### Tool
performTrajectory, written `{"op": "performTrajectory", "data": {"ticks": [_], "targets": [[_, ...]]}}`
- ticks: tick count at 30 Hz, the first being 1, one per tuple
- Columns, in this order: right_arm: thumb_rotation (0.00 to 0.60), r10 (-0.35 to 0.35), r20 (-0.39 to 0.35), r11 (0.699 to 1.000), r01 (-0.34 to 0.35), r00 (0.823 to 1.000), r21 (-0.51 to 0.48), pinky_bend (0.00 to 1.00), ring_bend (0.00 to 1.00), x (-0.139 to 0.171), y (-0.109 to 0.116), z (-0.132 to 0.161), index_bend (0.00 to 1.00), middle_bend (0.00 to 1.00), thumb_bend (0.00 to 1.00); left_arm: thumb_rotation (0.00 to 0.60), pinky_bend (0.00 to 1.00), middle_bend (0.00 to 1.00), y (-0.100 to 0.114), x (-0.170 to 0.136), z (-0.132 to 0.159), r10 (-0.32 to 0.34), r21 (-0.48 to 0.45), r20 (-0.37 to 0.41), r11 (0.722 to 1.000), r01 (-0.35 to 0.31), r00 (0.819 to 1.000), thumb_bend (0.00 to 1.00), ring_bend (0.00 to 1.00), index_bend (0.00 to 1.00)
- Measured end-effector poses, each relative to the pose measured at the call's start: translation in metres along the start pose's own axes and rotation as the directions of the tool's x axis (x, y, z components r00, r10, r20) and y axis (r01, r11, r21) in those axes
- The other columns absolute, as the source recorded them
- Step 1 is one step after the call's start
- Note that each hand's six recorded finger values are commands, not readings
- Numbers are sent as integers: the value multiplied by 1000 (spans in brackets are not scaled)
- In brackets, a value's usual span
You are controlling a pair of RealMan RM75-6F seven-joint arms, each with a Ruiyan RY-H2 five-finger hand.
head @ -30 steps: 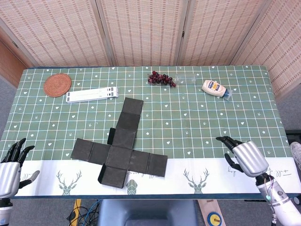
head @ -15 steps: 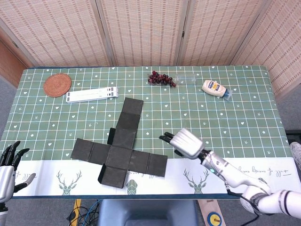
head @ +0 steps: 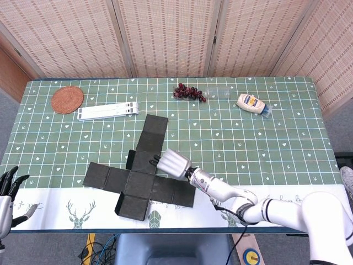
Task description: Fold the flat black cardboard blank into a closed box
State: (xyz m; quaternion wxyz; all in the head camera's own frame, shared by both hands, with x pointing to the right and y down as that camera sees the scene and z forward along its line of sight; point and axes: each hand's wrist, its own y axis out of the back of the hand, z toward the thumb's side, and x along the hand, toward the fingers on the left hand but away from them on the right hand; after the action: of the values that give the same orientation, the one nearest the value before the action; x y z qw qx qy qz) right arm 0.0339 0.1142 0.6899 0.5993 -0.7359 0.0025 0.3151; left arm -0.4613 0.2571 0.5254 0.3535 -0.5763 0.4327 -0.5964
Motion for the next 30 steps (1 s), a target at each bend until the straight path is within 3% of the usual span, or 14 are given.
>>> {"op": "performTrajectory", "data": {"ticks": [4, 7, 14, 21, 30], "targets": [[600, -2, -14, 999, 3, 1000, 34, 1000, 800, -22, -2, 6, 210, 296, 199, 600, 367, 85, 0, 0, -3, -4, -2, -7, 1000, 4, 1000, 162, 90, 208], [600, -2, -31, 999, 3, 1000, 54, 1000, 815, -38, -3, 14, 268, 332, 208, 600, 367, 85, -1, 0, -4, -4, -5, -6, 1000, 4, 1000, 162, 90, 208], [600, 17, -50, 996, -12, 999, 85, 1000, 843, -64, -8, 29, 407, 420, 328, 600, 366, 85, -2, 0, -7, -12, -12, -8, 1000, 12, 1000, 162, 89, 208], [600, 35, -35, 994, -32, 999, 105, 1000, 865, -73, -15, 31, 496, 501, 459, 600, 367, 85, -2, -2, -11, -12, -24, -12, 1000, 11, 1000, 162, 89, 208], [600, 46, 5, 996, -46, 999, 82, 1000, 890, -70, -16, 27, 606, 607, 524, 600, 367, 85, -3, -4, -12, -12, -40, -2, 999, 12, 1000, 162, 88, 209]]}}
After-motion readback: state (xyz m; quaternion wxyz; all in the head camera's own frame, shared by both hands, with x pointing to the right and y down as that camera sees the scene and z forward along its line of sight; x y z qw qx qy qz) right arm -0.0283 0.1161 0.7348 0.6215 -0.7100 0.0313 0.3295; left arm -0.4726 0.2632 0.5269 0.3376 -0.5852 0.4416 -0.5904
